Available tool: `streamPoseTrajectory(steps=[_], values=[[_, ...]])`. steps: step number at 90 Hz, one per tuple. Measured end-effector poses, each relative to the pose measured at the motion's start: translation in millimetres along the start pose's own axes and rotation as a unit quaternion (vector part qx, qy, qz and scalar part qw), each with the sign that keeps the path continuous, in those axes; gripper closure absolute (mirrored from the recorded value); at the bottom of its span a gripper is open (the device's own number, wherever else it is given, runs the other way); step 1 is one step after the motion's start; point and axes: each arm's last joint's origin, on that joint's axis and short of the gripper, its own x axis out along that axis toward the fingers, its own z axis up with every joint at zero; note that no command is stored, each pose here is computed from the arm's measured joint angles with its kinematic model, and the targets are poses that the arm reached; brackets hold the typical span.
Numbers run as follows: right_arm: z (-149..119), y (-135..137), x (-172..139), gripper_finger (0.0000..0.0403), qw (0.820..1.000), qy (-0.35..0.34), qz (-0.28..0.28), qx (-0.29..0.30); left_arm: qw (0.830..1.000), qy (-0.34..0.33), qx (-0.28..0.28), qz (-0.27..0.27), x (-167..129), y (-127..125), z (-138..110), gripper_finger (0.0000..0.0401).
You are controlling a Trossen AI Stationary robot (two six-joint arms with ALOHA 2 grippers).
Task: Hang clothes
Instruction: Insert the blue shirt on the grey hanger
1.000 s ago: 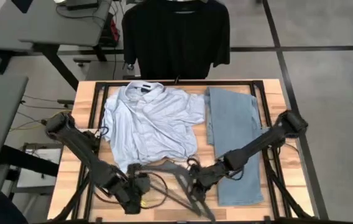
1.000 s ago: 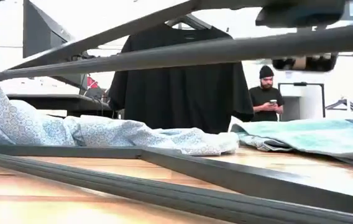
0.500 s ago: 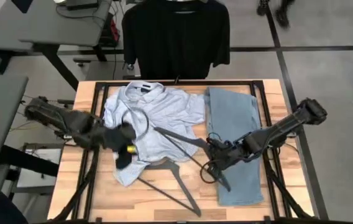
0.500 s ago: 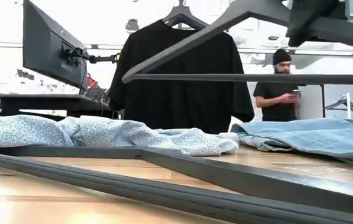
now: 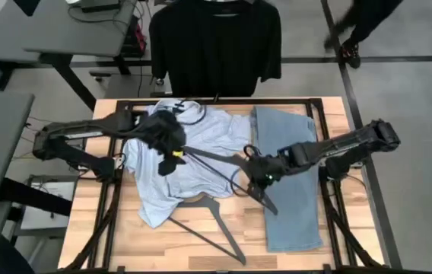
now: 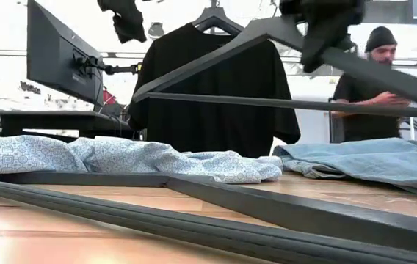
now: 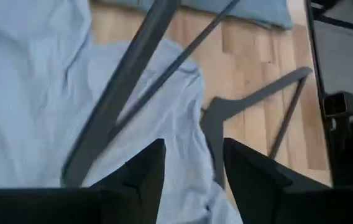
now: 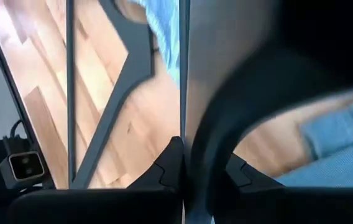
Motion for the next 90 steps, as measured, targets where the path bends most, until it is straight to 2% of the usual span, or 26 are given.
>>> streamPoseTrajectory(steps=[20, 36, 52, 68, 90], values=[[12.2, -11.2, -0.1, 0.0376, 1.0, -0.002, 0.01, 0.022, 0.997, 0.01, 0.073, 0.015, 22.2, 33.6, 3.2, 0.025], [14.7, -14.9, -0.2, 0.0376, 1.0, -0.002, 0.005, 0.006, 0.994, -0.007, 0.107, 0.012, 24.0, 43.3, 5.9, 0.025], [12.8, -17.5, -0.1, 0.0376, 1.0, 0.016, 0.003, -0.019, 0.995, -0.011, 0.098, 0.001, 23.2, 44.4, 7.9, 0.025], [7.3, -14.8, -0.2, 0.0376, 0.997, 0.049, 0.023, -0.048, 0.995, -0.038, 0.088, 0.018, 10.3, 42.1, 16.5, 0.025], [17.5, -28.4, -0.9, 0.0376, 0.997, 0.038, 0.007, -0.064, 0.997, -0.014, 0.043, -0.069, 27.1, 39.8, 5.4, 0.025]])
